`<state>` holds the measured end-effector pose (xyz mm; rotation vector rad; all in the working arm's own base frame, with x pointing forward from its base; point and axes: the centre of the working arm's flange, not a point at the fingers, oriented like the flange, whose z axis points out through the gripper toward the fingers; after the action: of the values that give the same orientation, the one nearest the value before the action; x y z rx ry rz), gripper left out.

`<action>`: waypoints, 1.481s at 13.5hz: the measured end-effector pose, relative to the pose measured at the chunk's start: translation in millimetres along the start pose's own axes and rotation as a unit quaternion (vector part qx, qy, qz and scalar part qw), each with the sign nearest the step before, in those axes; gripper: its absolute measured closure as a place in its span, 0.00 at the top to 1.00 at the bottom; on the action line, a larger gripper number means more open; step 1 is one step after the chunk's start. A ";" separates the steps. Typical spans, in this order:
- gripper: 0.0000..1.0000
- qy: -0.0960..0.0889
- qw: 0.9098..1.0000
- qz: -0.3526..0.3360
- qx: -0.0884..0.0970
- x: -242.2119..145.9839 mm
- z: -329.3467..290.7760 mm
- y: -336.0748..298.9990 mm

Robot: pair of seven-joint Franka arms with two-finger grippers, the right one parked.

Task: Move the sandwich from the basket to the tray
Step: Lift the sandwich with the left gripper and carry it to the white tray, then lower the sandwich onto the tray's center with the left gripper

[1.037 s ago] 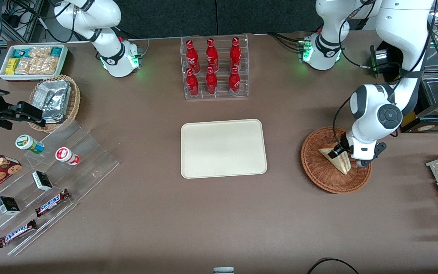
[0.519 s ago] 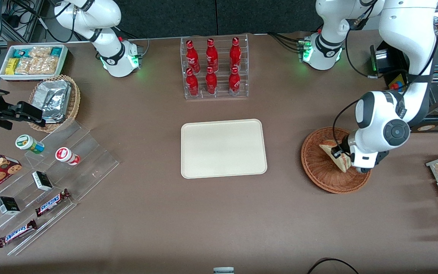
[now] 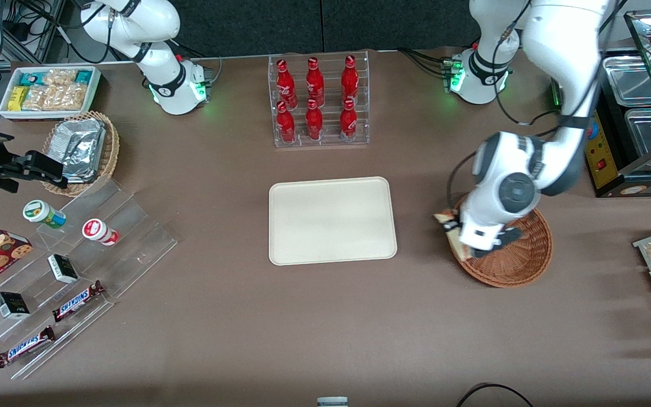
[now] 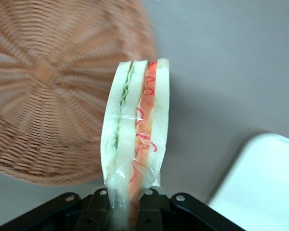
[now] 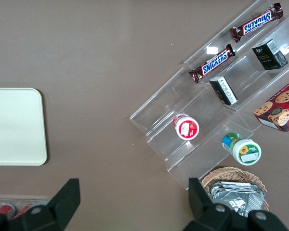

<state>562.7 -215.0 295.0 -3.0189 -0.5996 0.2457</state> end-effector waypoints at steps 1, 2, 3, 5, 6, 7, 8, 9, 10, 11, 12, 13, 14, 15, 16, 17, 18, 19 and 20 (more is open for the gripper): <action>0.17 0.006 1.000 0.016 -0.002 -13.0 -4.7 19.8; 0.17 0.012 1.000 0.028 -0.005 -24.6 -9.6 35.6; 0.17 0.018 0.999 0.037 -0.008 -35.4 -15.4 50.0; 0.17 0.029 0.998 0.049 -0.016 -59.5 -25.6 81.3; 0.17 0.034 0.997 0.059 -0.019 -72.2 -28.4 98.6; 0.17 0.037 0.996 0.072 -0.021 -84.0 -28.1 116.2; 0.17 0.040 0.995 0.085 -0.022 -94.3 -24.9 133.8; 0.17 0.041 0.994 0.098 -0.022 -103.6 -18.4 152.2; 0.17 0.041 0.993 0.108 -0.022 -111.4 -10.5 168.5; 0.17 0.040 0.992 0.115 -0.020 -116.8 -1.5 181.1; 0.17 0.039 0.991 0.124 -0.018 -122.7 7.4 192.3; 0.17 0.038 0.990 0.133 -0.015 -131.0 16.2 203.7; 0.17 0.037 0.989 0.143 -0.013 -140.5 25.2 214.5; 0.17 0.037 0.988 0.151 -0.011 -148.6 32.5 223.4; 0.17 0.036 0.987 0.158 -0.009 -155.5 39.3 231.2; 0.17 0.036 0.986 0.162 -0.008 -159.2 44.5 236.8; 0.17 0.036 0.986 0.164 -0.008 -160.2 48.2 240.5; 0.17 0.036 0.986 0.164 -0.008 -159.6 50.4 242.9; 0.17 0.035 0.985 0.166 -0.008 -161.0 52.7 245.3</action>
<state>499.2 -502.1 245.9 -3.1122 -0.0899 0.1459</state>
